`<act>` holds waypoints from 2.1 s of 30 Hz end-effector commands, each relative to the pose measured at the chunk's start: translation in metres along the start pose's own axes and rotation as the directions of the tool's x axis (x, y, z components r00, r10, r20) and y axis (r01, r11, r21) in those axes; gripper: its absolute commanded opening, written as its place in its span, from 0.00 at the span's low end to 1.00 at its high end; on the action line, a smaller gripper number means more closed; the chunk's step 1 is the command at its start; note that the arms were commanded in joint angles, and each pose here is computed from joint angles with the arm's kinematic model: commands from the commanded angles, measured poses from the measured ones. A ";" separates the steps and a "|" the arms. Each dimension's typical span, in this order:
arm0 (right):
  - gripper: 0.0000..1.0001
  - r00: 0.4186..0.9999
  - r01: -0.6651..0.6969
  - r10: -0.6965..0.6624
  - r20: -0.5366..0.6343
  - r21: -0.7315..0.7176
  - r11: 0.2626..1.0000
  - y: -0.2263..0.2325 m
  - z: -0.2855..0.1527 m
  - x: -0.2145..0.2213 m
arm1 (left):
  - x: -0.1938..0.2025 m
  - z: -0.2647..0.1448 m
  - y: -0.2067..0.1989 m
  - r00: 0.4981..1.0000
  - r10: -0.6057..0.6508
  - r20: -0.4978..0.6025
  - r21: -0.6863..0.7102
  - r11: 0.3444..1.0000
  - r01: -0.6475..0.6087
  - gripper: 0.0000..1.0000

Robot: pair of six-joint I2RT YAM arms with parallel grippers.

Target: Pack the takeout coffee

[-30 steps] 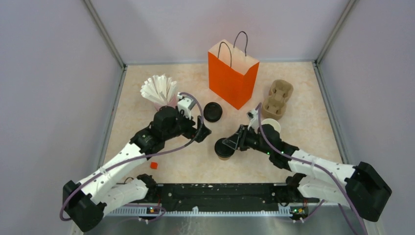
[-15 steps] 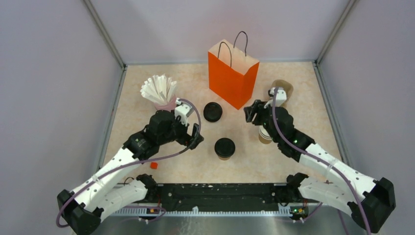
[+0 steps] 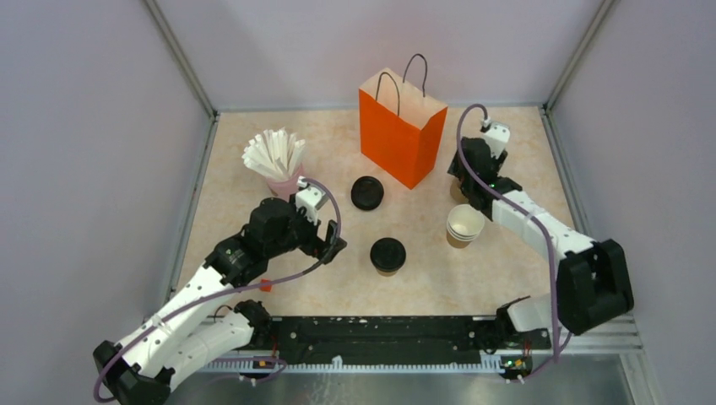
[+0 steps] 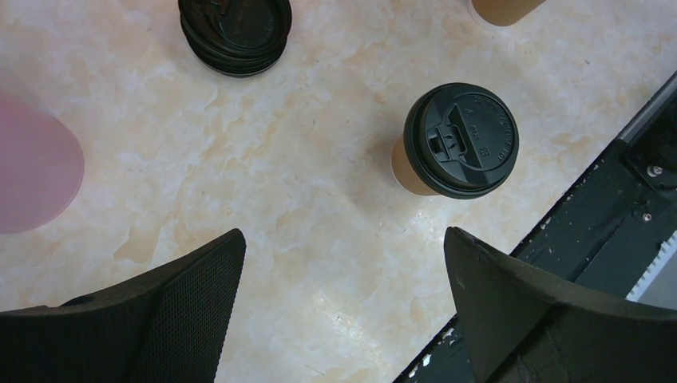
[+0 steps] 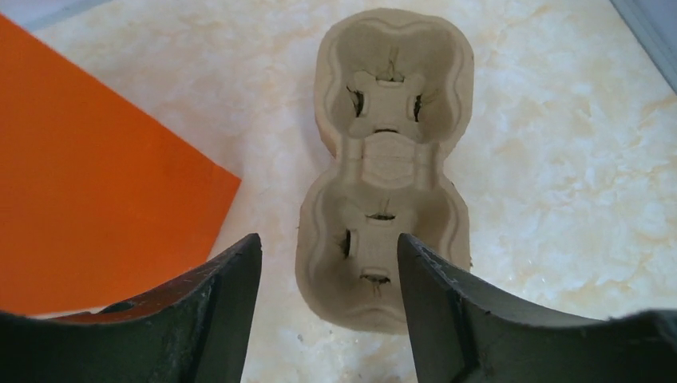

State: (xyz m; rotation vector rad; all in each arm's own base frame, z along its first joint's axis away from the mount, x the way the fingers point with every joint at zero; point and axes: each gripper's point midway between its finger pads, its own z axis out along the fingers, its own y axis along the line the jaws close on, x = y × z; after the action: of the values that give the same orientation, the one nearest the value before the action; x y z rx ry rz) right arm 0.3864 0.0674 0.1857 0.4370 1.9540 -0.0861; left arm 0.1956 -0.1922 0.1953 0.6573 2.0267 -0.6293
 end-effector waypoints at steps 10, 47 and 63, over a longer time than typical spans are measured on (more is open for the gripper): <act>0.52 0.997 -0.059 0.067 -0.049 0.145 0.988 -0.013 0.079 0.013 | -0.002 0.000 -0.014 0.999 0.041 0.023 0.088 0.995 -0.043 0.99; 0.54 0.995 -0.019 0.034 -0.096 0.150 0.989 -0.027 0.097 0.021 | -0.003 0.000 -0.008 0.999 0.044 0.028 0.052 0.998 -0.046 0.99; 0.52 0.994 -0.011 0.028 -0.106 0.155 0.988 -0.029 0.099 0.025 | -0.004 0.000 -0.005 0.998 0.047 0.031 0.039 0.998 -0.048 0.99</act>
State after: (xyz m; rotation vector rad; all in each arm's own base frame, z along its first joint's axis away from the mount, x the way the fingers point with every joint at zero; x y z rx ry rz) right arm 0.4455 0.0226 0.1091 0.5580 2.0928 -0.2263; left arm 0.1893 -0.1956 0.1915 0.7096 2.0190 -0.6580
